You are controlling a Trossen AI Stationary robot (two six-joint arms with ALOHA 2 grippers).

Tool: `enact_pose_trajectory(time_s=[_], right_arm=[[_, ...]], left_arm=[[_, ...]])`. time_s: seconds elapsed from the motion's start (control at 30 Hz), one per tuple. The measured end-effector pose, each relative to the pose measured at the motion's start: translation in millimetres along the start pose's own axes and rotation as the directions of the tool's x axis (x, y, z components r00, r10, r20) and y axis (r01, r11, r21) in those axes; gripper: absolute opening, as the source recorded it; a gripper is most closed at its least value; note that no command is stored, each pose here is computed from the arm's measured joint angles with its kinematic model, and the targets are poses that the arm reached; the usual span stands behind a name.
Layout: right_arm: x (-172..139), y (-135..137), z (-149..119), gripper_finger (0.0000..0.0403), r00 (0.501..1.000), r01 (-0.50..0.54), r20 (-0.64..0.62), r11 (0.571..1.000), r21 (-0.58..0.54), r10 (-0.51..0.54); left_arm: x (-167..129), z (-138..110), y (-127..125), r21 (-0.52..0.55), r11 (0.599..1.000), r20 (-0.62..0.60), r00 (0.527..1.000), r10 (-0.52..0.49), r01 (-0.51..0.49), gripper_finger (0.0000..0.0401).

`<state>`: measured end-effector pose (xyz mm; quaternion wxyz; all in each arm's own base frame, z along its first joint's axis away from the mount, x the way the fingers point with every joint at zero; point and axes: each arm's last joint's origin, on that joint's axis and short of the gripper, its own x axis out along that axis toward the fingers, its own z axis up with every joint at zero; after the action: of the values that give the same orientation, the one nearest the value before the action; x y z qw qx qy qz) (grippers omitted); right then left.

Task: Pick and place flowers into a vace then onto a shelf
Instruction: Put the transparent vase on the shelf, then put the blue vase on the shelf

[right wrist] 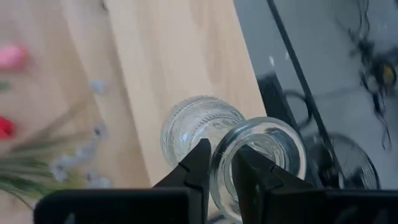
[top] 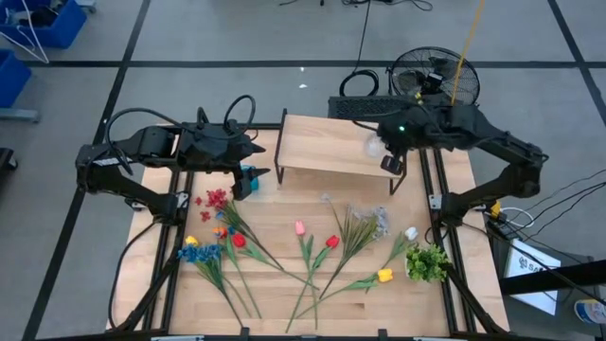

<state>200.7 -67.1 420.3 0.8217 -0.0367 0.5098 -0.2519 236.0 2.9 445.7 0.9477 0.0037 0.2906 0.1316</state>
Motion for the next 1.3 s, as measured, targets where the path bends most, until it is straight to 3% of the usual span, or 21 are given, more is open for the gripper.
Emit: enact_pose_trajectory(time_s=[0.17, 0.37, 0.53, 0.77, 0.9, 1.03, 1.3], right_arm=[[20, -7, -1, 0.0037, 0.997, 0.009, -0.081, 1.000, -0.004, -0.009], [39, -12, 0, 0.0043, 0.987, -0.069, -0.146, 0.998, 0.000, 0.068], [46, -14, 2, 0.0047, 0.984, -0.075, -0.167, 0.995, -0.063, 0.064], [53, -13, 4, 0.0105, 0.978, -0.080, -0.200, 0.993, -0.083, 0.062], [55, -14, 4, 0.0133, 0.978, -0.027, -0.211, 0.993, -0.113, 0.002], [51, -15, 2, 0.0148, 0.979, -0.015, -0.202, 0.993, -0.113, -0.008], [44, -16, -1, 0.0160, 0.982, -0.015, -0.190, 0.994, -0.109, -0.006]], left_arm=[[0, 0, 0, -0.001, 1.000, 0.000, 1.000, 0.000, 0.000, 0.0255], [0, 0, 0, -0.006, 1.000, 0.000, 1.000, 0.000, 0.000, 0.0255], [0, 0, 0, -0.024, 1.000, 0.000, 1.000, 0.000, 0.000, 0.0255], [0, 0, 0, -0.027, 1.000, -0.001, 1.000, 0.000, 0.000, 0.0255], [0, -2, 0, -0.030, 1.000, -0.015, 1.000, 0.004, -0.004, 0.0255], [-1, -15, 5, -0.046, 0.996, -0.147, 0.987, 0.070, -0.078, 0.0255], [1, -38, 13, -0.140, 0.970, -0.408, 0.905, 0.125, -0.197, 0.0255]])
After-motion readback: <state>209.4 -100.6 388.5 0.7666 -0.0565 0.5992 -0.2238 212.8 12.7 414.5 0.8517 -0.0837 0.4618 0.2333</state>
